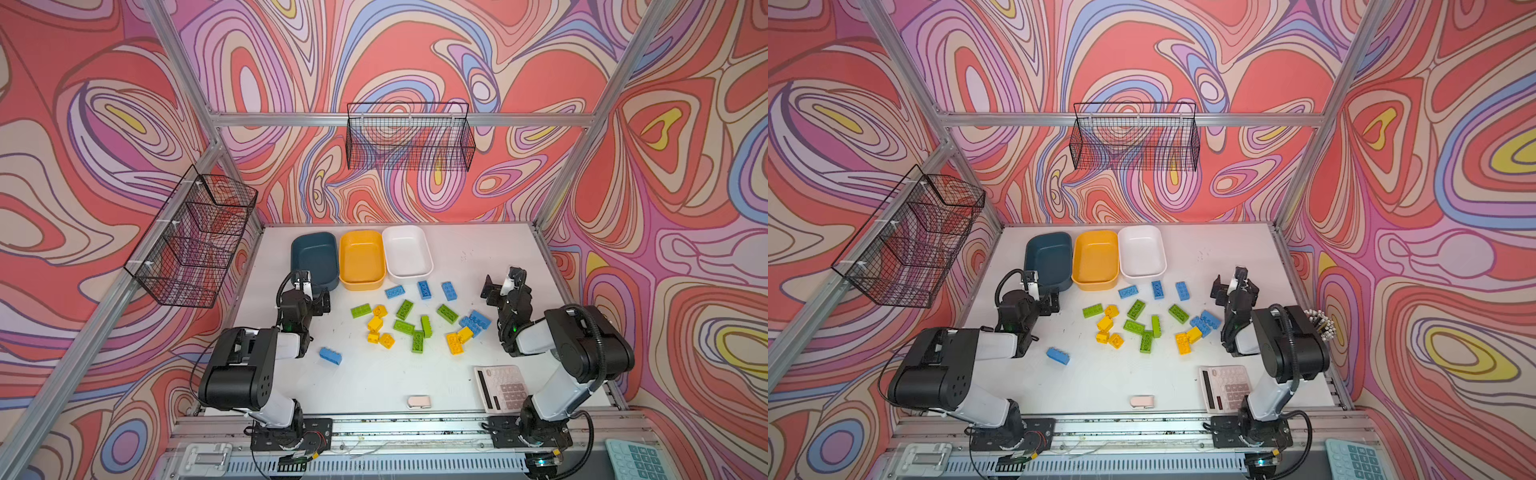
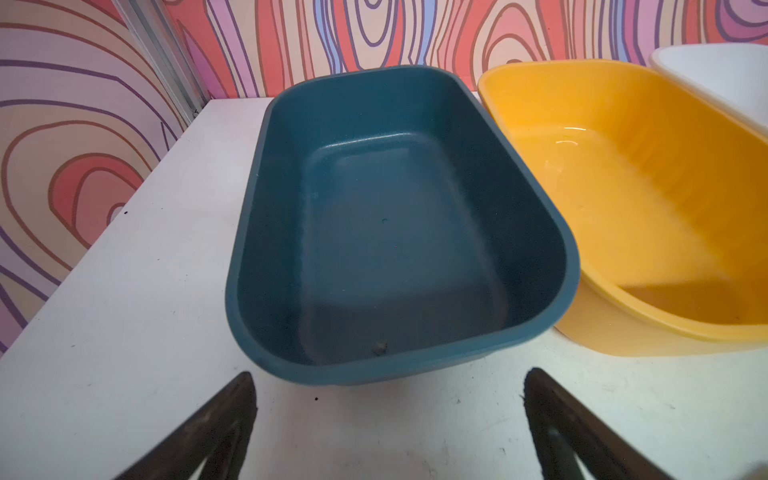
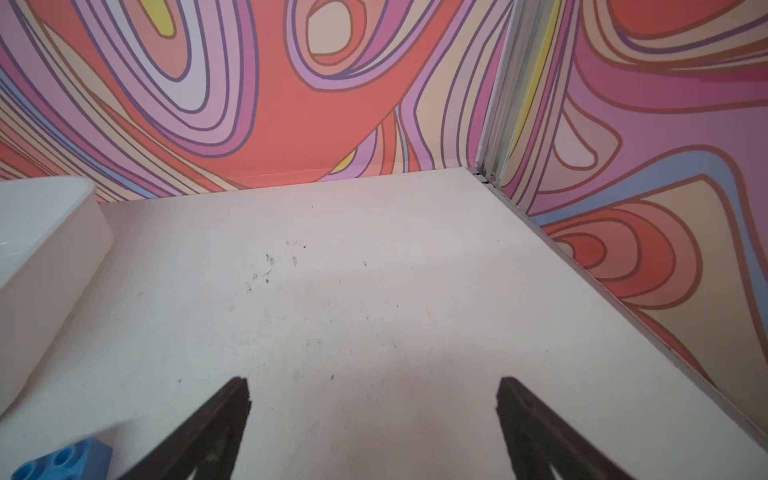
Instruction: Sort the legos into containers by color
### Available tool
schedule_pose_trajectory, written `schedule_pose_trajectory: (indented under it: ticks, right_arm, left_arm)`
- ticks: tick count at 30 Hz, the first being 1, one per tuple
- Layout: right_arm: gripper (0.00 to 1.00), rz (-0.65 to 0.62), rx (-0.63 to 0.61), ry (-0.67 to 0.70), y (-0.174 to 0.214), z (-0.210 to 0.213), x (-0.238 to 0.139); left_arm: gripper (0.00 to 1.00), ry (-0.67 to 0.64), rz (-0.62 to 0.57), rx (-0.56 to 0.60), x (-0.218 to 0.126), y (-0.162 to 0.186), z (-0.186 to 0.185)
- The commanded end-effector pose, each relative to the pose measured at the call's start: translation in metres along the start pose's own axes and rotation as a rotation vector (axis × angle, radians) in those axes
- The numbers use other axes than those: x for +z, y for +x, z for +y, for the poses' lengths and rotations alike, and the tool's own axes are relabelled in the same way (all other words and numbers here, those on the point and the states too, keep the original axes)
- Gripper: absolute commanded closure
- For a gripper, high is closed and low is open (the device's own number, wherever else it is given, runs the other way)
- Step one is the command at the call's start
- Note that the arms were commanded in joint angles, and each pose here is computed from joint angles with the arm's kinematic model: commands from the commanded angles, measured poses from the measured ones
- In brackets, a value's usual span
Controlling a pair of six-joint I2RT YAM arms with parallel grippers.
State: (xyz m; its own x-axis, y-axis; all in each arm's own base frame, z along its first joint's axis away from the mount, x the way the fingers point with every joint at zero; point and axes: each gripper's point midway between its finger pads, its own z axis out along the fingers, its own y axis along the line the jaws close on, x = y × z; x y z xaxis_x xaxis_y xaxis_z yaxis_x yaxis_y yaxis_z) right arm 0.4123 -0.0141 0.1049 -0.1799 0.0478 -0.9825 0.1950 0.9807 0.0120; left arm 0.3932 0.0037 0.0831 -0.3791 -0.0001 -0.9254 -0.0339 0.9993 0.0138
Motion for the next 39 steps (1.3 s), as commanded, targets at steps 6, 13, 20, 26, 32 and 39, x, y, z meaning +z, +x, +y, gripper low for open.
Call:
schedule_pose_trajectory:
  ticks: [6, 13, 20, 26, 32, 39]
  right_arm:
    - [0.02, -0.013, -0.006, -0.005, -0.003, 0.002, -0.001]
    - [0.02, -0.012, -0.005, -0.006, -0.003, 0.002, -0.001]
    - [0.02, -0.010, -0.004, -0.009, -0.003, 0.003, 0.000]
    - [0.02, -0.009, -0.005, -0.009, -0.002, 0.003, 0.000]
    - [0.02, -0.015, -0.007, -0.002, -0.003, 0.001, -0.001]
    - [0.02, -0.022, 0.021, 0.096, -0.026, -0.013, -0.013]
  left_arm:
    - [0.00, 0.001, 0.004, -0.003, 0.000, -0.003, 0.001]
    - [0.00, 0.002, -0.019, -0.008, 0.000, -0.006, 0.001]
    - [0.00, -0.001, 0.000, -0.007, -0.001, -0.004, 0.002]
    - [0.00, -0.003, -0.005, -0.006, 0.001, -0.005, 0.002]
    - [0.00, -0.004, -0.004, -0.007, 0.000, -0.004, 0.002]
    - [0.00, -0.122, 0.016, -0.047, -0.004, -0.017, 0.022]
